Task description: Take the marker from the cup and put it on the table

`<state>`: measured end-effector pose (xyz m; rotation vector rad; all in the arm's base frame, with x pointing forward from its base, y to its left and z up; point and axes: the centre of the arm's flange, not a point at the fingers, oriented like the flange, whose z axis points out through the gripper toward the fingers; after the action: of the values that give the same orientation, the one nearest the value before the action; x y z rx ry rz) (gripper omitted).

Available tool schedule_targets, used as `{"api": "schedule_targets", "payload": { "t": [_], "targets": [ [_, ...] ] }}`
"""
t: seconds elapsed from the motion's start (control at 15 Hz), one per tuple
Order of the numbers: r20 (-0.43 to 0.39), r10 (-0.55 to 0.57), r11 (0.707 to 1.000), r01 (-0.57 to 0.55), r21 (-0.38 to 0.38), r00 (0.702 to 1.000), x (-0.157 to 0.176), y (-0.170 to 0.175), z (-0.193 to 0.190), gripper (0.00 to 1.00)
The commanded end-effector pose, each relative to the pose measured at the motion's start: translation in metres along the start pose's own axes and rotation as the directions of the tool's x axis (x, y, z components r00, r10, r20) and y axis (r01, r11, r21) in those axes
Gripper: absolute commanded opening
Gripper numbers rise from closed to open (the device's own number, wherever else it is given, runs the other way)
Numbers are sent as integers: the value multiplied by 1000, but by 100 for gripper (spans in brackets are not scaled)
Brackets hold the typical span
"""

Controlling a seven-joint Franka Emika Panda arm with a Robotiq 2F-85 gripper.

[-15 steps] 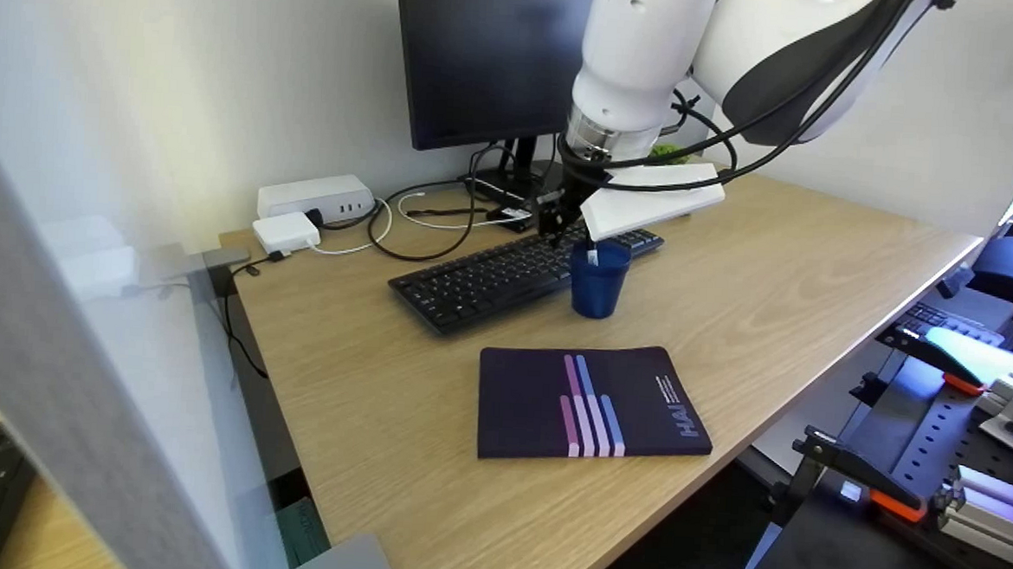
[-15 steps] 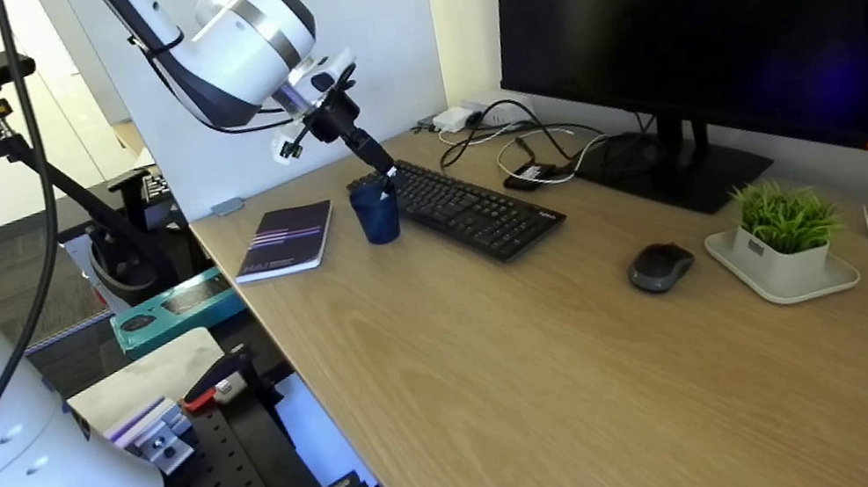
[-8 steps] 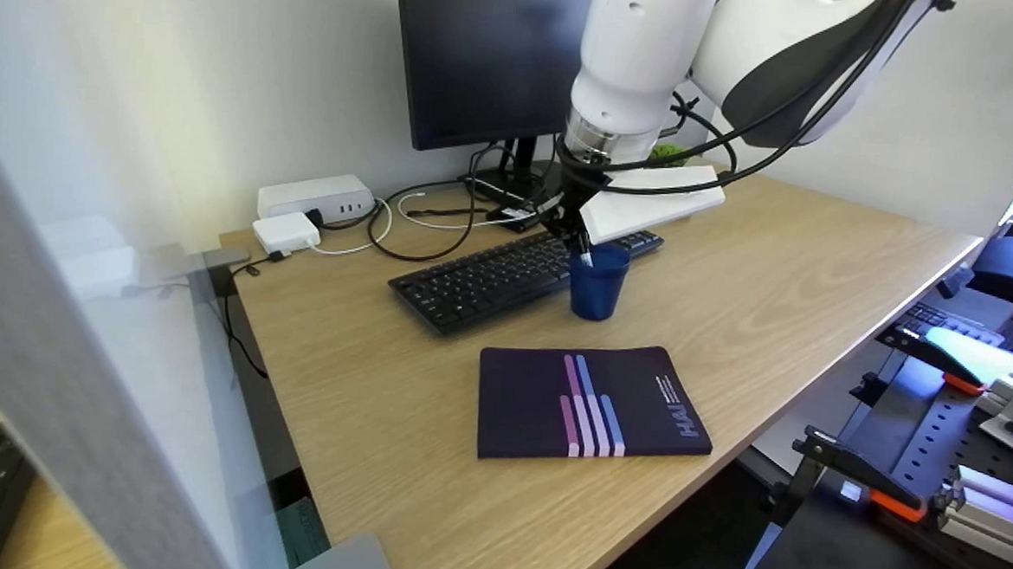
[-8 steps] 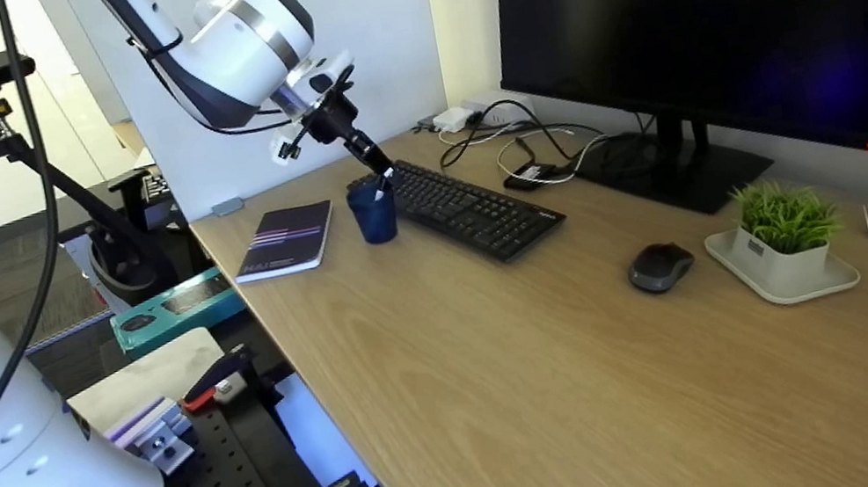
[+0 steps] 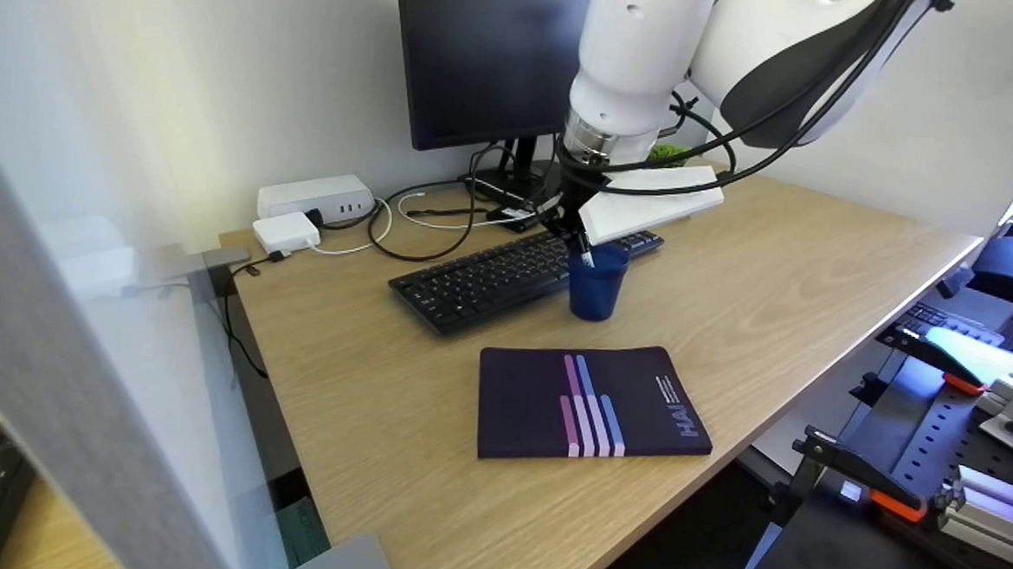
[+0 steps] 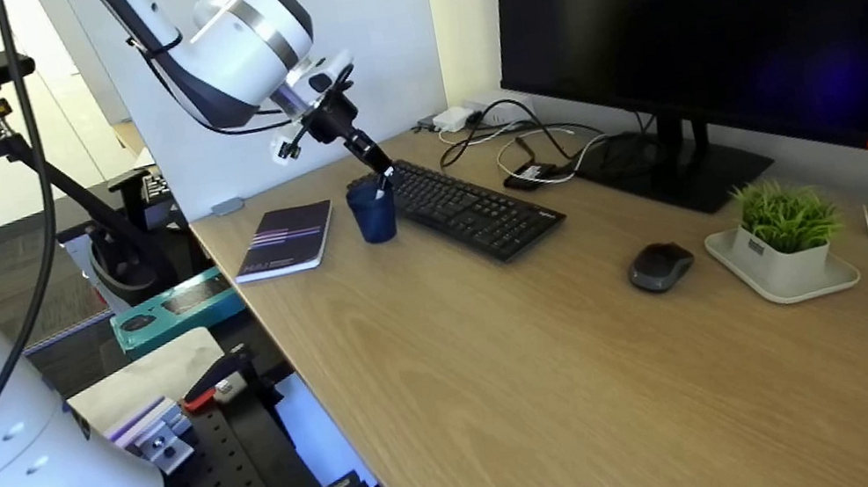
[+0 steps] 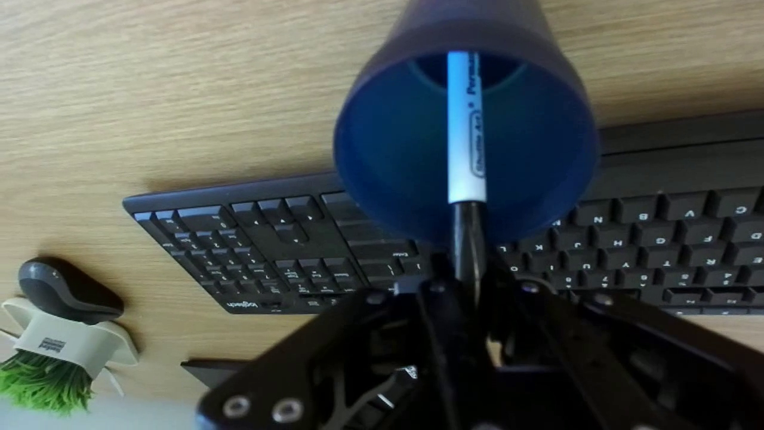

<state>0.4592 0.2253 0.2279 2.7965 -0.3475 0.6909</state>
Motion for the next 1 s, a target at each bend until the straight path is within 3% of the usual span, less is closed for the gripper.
{"api": "schedule_targets", "payload": {
  "t": [0.0,0.4,0.93],
  "targets": [
    [-30,5,1000,-6,-21,1000,6,0,-7,4],
    [-47,25,999,-26,-18,999,23,2,-50,4],
    [-39,20,997,-23,-75,999,48,19,-123,4]
  ]
}}
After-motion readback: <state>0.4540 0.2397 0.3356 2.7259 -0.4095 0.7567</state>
